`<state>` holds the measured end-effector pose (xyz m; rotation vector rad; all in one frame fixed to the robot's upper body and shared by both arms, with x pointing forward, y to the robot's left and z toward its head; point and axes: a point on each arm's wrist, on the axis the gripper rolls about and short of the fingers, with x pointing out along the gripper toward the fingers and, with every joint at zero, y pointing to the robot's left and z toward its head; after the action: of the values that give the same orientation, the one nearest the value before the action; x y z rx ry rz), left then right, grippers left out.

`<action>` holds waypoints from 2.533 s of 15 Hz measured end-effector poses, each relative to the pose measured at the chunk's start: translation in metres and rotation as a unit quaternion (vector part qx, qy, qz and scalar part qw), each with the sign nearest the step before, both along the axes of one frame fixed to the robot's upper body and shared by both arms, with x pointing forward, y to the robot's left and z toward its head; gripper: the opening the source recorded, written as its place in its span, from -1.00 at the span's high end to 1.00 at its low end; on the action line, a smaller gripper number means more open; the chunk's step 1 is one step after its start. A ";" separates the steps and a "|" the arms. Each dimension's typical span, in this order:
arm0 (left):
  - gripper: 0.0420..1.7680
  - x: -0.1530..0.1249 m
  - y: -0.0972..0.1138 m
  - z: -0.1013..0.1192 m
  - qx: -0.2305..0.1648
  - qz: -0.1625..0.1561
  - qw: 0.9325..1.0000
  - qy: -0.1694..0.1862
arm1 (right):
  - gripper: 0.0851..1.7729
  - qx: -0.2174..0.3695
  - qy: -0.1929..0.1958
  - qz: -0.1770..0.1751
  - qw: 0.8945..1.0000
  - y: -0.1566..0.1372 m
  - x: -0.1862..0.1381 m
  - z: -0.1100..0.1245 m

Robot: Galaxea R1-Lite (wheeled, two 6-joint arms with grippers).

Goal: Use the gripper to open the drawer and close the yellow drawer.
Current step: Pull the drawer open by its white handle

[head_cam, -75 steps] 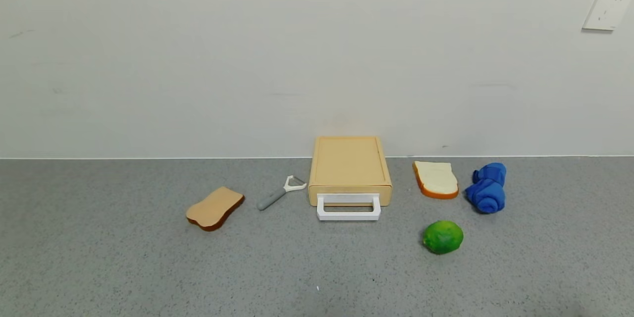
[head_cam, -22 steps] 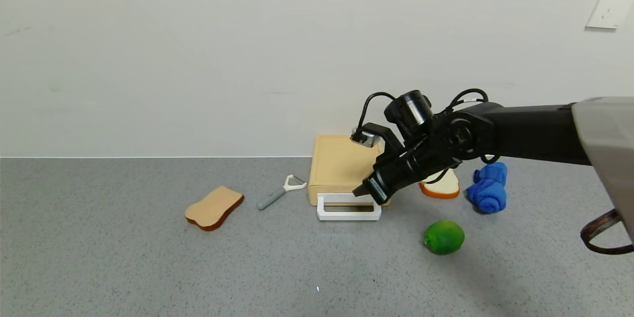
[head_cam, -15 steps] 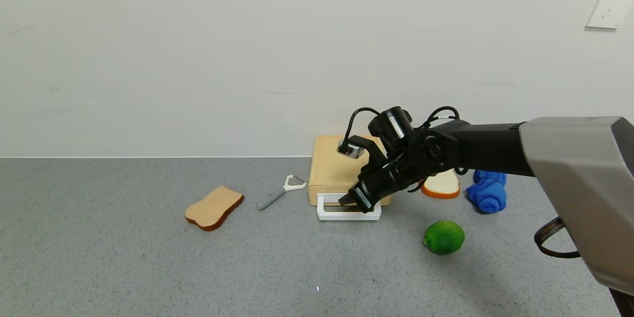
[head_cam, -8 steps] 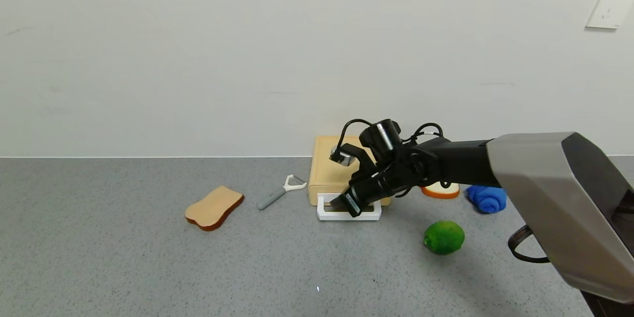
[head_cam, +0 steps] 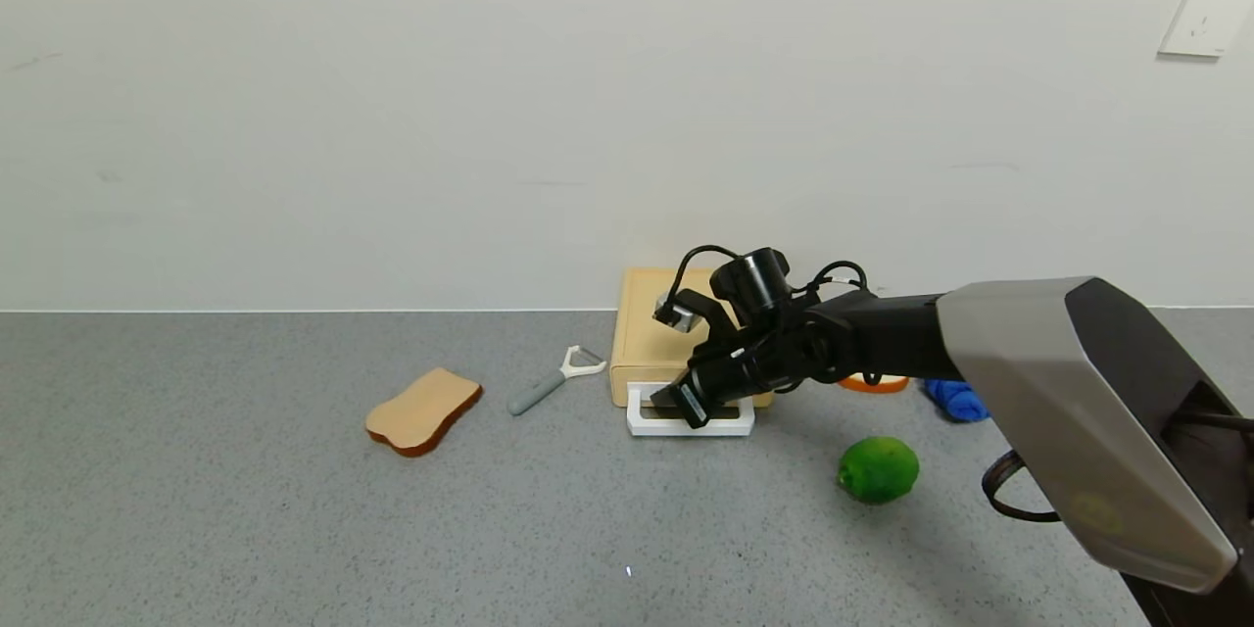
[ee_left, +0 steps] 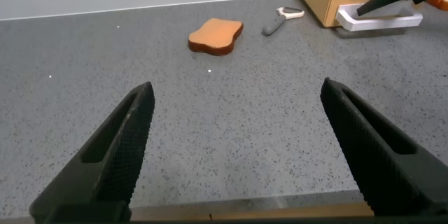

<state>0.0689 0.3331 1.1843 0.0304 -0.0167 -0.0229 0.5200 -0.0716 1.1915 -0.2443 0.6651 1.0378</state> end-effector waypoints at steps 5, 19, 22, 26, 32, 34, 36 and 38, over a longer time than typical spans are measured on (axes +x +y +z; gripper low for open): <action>-0.94 0.000 0.000 0.000 0.000 0.000 1.000 0.000 | 0.96 -0.004 0.000 0.000 1.000 0.002 0.000 -0.004; -0.94 0.000 0.000 0.000 0.000 0.000 1.000 0.000 | 0.96 -0.023 0.029 0.010 0.999 0.006 -0.008 -0.009; -0.94 0.000 0.000 0.000 0.000 0.000 1.000 0.000 | 0.96 -0.033 0.043 0.014 0.998 0.008 -0.013 -0.010; -0.94 0.000 0.000 0.000 0.000 0.000 1.000 0.000 | 0.96 -0.048 0.068 0.020 0.996 0.010 -0.022 -0.009; -0.94 0.000 0.000 0.000 0.000 0.000 1.000 0.000 | 0.96 -0.073 0.099 0.021 0.992 0.011 -0.034 -0.005; -0.94 0.000 0.000 0.000 0.000 0.000 1.000 0.000 | 0.96 -0.080 0.107 0.024 0.991 0.012 -0.038 -0.004; -0.94 0.000 0.000 0.000 0.000 0.000 1.000 0.000 | 0.96 -0.086 0.113 0.024 0.989 0.012 -0.041 -0.004; -0.94 0.000 0.000 0.000 0.000 0.000 1.000 0.000 | 0.96 -0.094 0.126 0.021 0.987 0.013 -0.045 -0.004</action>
<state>0.0689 0.3331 1.1843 0.0304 -0.0163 -0.0225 0.4748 -0.0591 1.1877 -0.2956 0.9923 1.0567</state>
